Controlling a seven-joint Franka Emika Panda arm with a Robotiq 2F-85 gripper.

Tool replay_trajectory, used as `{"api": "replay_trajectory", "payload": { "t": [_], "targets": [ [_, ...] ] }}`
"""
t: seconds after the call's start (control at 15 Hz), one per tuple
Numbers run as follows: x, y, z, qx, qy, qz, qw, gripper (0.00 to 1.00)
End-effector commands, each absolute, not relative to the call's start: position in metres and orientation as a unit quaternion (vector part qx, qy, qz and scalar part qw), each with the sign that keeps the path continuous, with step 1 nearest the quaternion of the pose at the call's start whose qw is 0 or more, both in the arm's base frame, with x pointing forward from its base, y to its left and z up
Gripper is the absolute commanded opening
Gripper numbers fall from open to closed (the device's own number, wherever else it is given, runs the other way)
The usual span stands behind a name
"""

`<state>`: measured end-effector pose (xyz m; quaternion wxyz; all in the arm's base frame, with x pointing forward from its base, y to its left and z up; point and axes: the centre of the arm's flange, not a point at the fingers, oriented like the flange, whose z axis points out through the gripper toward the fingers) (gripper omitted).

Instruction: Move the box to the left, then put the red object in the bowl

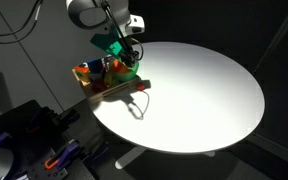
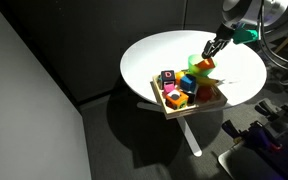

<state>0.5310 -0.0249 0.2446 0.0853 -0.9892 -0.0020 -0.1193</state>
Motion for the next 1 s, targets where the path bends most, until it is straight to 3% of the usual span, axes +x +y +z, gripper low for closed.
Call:
{"api": "replay_trajectory", "payload": {
  "t": [0.0, 0.07, 0.13, 0.93],
  "targets": [
    [0.538, -0.024, 0.245, -0.989, 0.005, -0.121, 0.084, 0.91],
    [0.536, -0.024, 0.245, -0.989, 0.007, -0.120, 0.085, 0.99],
    [0.534, -0.025, 0.245, -0.989, 0.008, -0.119, 0.086, 1.00],
    [0.504, -0.041, 0.260, -0.982, 0.061, -0.099, 0.146, 1.00]
  ]
}}
